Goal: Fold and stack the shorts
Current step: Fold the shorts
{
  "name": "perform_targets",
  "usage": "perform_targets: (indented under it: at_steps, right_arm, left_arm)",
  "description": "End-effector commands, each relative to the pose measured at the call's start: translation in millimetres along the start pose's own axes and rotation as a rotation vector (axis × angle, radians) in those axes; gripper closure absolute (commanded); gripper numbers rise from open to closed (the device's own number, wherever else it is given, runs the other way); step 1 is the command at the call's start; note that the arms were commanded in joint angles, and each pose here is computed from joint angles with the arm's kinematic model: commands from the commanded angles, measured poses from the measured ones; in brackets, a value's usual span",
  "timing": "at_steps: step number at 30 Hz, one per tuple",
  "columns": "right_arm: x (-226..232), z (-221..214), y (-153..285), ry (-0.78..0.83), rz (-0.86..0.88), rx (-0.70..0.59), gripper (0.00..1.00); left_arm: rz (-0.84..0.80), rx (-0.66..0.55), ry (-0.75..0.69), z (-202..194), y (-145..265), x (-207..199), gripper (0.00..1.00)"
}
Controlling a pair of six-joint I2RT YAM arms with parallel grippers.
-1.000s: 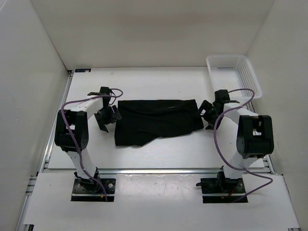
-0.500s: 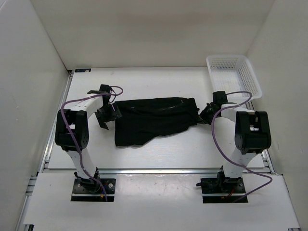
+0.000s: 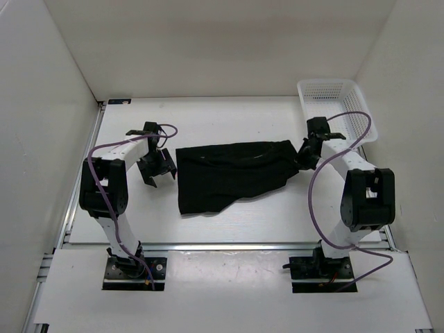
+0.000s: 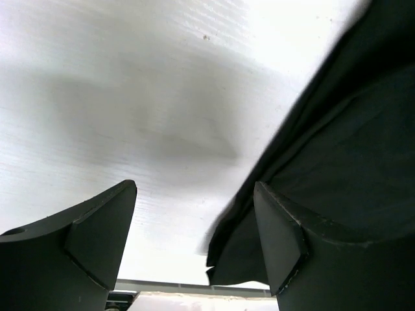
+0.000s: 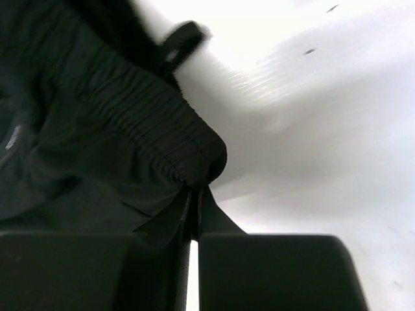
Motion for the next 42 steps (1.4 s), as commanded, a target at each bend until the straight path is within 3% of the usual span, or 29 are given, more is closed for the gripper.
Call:
perform_targets:
  at_steps: [1,10,19,22,24,28,35,37,39,41,42]
  right_arm:
    - [8.2,14.8,36.1,0.13,-0.072,-0.101,1.0]
    - [96.3,17.5,93.2,0.429,-0.078,-0.268,1.0]
    - [200.6,-29.0,116.0,0.713,-0.032,-0.375,1.0]
    - [240.2,-57.3,122.5,0.813,0.02,-0.401,1.0]
    - [265.3,-80.6,132.3,0.875,0.076,-0.414,1.0]
    - [306.6,-134.0,110.7,1.022,0.124,-0.389,1.0]
    - [371.5,-196.3,122.8,1.122,0.336,-0.455,1.0]
    - [382.8,-213.6,138.5,1.173,0.47,-0.428,0.48]
    - [382.1,-200.1,166.2,1.129,0.544,-0.469,0.04]
    - [360.6,-195.3,155.8,1.088,0.528,-0.431,0.0]
    - [353.2,-170.1,183.9,1.005,0.6,-0.477,0.0]
  left_arm:
    - [-0.061,-0.045,-0.009,6.9,24.8,-8.1,0.16]
    - [-0.078,-0.055,-0.01,12.5,40.0,-13.6,0.16]
    - [-0.136,-0.187,0.097,51.7,139.5,7.5,0.16]
    - [-0.149,-0.186,0.153,61.8,151.9,21.0,0.16]
    - [-0.144,-0.191,0.177,65.7,152.2,28.2,0.16]
    - [-0.153,-0.144,0.219,61.9,134.5,41.1,0.17]
    - [-0.121,-0.141,0.255,63.5,119.8,55.5,0.18]
    - [-0.115,-0.134,0.256,65.1,117.0,58.7,0.18]
    - [-0.114,-0.135,0.246,65.0,116.9,59.2,0.18]
    - [-0.105,-0.139,0.236,65.2,114.3,60.9,0.18]
    - [-0.097,-0.125,0.225,61.6,107.4,62.8,0.18]
Point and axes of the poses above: each gripper's point midway between its finger pads, its own y axis back along the fingers, its own x axis along the line the jaws close on, z = x × y, the point moved 5 cm from there along y, back along the fingers, and after that the axes turned 2 degrees about y, right-handed, at the moved point
